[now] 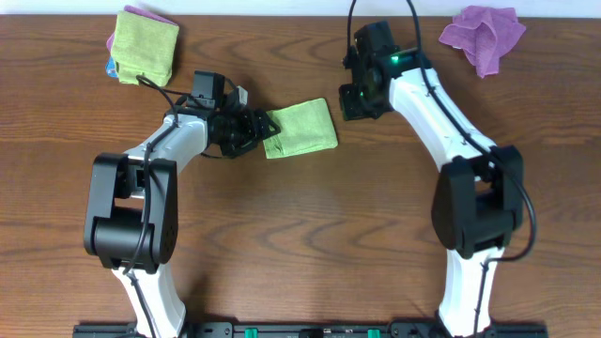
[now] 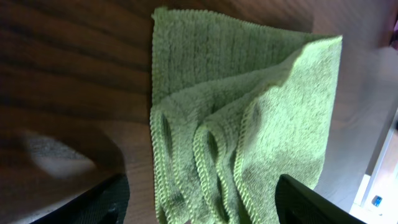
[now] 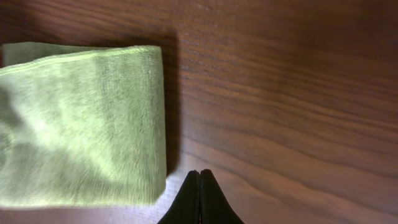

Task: Fold the cloth

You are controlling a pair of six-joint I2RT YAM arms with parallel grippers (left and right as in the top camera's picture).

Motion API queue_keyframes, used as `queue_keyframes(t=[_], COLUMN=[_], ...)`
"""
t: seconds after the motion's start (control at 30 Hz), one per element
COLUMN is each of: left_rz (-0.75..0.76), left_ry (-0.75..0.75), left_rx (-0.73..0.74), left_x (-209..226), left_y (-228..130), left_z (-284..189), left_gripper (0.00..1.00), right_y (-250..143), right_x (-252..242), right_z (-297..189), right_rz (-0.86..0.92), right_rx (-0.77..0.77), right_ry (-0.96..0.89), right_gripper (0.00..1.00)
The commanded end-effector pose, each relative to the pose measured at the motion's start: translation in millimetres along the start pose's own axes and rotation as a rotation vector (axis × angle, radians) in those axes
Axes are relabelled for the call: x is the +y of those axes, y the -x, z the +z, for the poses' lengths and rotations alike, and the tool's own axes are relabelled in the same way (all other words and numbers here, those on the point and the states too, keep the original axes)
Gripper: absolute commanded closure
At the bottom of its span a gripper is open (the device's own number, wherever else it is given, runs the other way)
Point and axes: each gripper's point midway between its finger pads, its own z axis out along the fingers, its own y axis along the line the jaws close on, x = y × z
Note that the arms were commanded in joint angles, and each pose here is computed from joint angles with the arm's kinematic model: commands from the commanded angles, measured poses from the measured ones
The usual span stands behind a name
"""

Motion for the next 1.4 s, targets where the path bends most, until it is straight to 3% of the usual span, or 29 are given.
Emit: queue_keyframes(t=[0.0, 0.6, 1.37], left_rz=[-0.025, -0.035, -0.027], left_ry=[0.015, 0.021, 0.044], left_rx=[0.002, -0.002, 0.006], left_x=[7.4, 8.3, 9.6], left_y=[0.1, 0.6, -4.0], left_z=[4.6, 5.3, 13.5], left_gripper=[0.23, 0.21, 0.2], right_y=[-8.7, -17.2, -23.4], right_x=[9.1, 43.5, 75.8], right_z=[26.4, 67.6, 66.0], right_rz=[0.031, 0.017, -0.004], right_rx=[0.047, 0.073, 0.095], right_ry=[0.037, 0.091, 0.2], right_gripper=[0.98, 0.98, 0.98])
